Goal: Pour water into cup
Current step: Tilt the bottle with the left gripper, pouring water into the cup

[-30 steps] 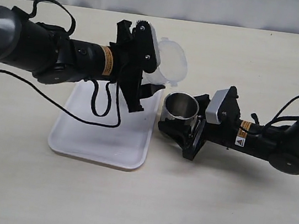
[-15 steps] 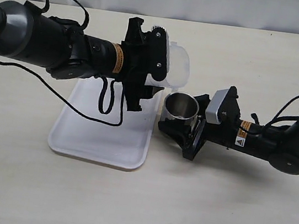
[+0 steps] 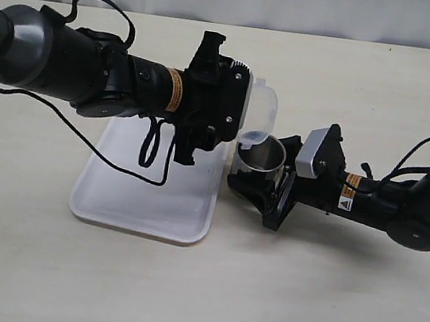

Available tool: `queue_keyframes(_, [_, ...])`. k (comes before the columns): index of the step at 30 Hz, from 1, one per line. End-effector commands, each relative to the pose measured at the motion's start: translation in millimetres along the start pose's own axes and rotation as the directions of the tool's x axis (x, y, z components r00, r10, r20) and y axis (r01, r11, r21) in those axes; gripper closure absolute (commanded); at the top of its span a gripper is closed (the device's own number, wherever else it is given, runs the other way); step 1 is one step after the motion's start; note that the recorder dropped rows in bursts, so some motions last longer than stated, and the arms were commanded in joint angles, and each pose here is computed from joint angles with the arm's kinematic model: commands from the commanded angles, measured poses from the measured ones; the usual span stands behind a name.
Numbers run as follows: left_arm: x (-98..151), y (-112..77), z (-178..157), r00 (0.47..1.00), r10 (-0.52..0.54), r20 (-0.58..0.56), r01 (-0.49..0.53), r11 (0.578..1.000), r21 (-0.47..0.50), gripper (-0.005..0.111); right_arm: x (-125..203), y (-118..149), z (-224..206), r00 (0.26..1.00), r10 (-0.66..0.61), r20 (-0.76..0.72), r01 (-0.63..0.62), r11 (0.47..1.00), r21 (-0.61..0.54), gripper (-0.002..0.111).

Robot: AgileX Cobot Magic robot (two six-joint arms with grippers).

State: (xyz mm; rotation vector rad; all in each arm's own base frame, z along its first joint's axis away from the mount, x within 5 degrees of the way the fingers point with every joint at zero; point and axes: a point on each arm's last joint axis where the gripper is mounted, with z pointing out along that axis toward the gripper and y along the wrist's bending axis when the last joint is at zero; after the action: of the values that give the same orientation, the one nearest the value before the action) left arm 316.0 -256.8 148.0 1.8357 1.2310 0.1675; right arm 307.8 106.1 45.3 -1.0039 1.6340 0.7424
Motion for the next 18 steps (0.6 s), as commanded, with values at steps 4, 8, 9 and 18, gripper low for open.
queue_keyframes(4, [-6, 10.9, -1, 0.997, 0.077, 0.016, -0.077, 0.996, -0.036, 0.107, -1, 1, 0, 1.0, -0.006, 0.008, 0.006, 1.0, -0.011, 0.104])
queue_keyframes(8, [-6, 16.2, -1, 0.996, 0.088, 0.002, -0.088, 0.995, -0.042, 0.107, -1, 1, 0, 1.0, -0.007, 0.008, 0.007, 1.0, -0.013, 0.104])
queue_keyframes(9, [-6, 16.9, -1, 0.996, 0.089, 0.001, -0.088, 0.995, -0.043, 0.107, -1, 1, 0, 1.0, -0.007, 0.008, 0.007, 1.0, -0.013, 0.104])
queue_keyframes(18, [-6, 17.9, -1, 0.986, 0.168, -0.008, -0.168, 0.985, -0.042, 0.107, -1, 1, 0, 1.0, -0.007, 0.008, 0.007, 1.0, -0.013, 0.104])
